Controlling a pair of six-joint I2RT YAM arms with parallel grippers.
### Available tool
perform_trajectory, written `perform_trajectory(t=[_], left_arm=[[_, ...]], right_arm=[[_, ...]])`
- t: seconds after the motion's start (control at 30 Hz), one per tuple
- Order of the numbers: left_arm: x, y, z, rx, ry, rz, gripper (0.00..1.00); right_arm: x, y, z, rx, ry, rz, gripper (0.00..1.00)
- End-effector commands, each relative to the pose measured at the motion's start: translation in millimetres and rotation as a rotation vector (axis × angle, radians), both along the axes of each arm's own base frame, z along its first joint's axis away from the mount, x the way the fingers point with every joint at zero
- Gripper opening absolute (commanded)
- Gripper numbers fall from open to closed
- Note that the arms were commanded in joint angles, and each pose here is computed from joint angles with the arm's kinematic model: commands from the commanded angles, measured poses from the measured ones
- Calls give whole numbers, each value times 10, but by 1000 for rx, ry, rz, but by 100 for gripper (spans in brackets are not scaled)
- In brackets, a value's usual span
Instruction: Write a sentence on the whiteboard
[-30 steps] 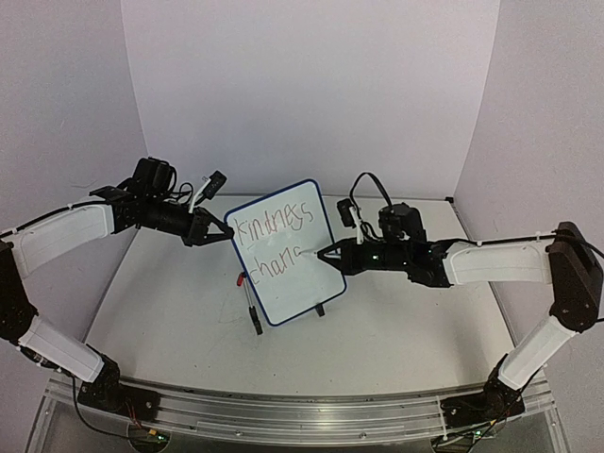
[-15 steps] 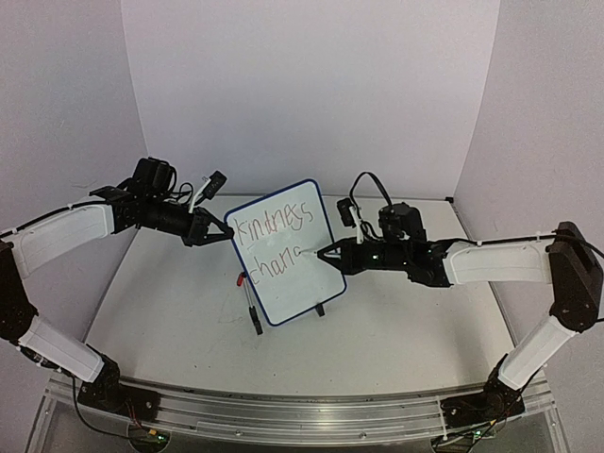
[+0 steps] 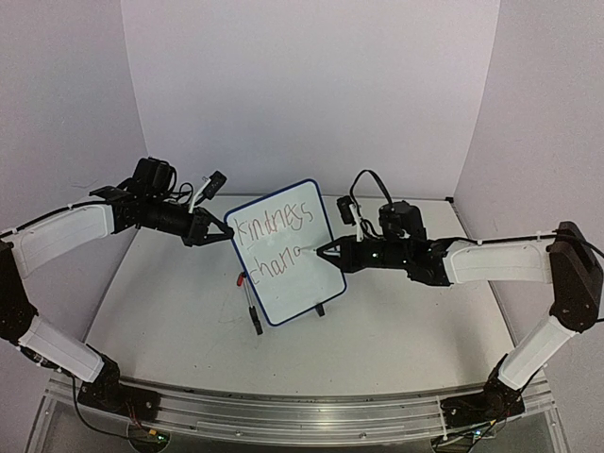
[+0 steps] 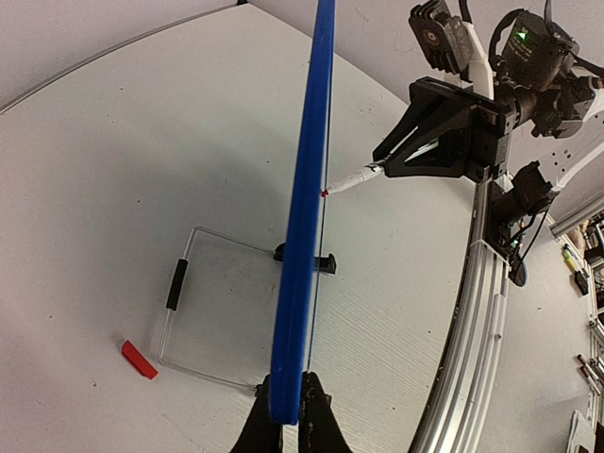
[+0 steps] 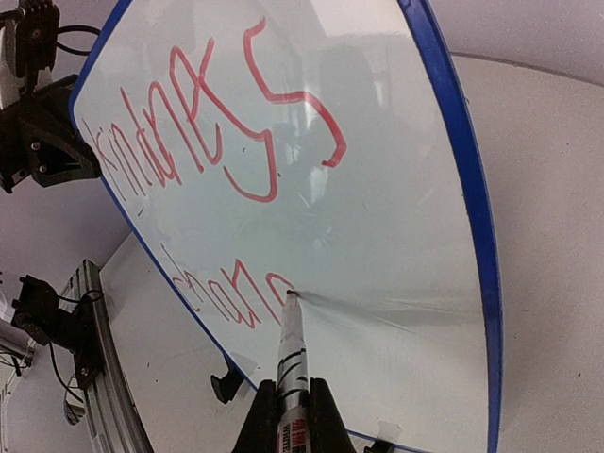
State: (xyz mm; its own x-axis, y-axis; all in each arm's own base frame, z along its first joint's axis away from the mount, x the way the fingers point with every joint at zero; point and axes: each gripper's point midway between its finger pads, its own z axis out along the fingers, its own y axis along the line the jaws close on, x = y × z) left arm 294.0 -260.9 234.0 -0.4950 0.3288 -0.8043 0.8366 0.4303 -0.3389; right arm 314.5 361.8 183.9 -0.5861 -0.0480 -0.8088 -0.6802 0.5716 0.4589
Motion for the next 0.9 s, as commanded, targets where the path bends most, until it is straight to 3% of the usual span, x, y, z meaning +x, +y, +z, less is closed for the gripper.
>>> perform_trajectory(t=[0.0,0.47,0.87], left_arm=[[6,36,-167,72,5,8,0],[4,32,-172,70,9,6,0],[7,28,-177,69,11,5,0]], right_arm=[[119,-62,202,38,-57,-62,0],[-2,-189,-279,-24,41,-80,0],[-33,45,5,41,14,16,0]])
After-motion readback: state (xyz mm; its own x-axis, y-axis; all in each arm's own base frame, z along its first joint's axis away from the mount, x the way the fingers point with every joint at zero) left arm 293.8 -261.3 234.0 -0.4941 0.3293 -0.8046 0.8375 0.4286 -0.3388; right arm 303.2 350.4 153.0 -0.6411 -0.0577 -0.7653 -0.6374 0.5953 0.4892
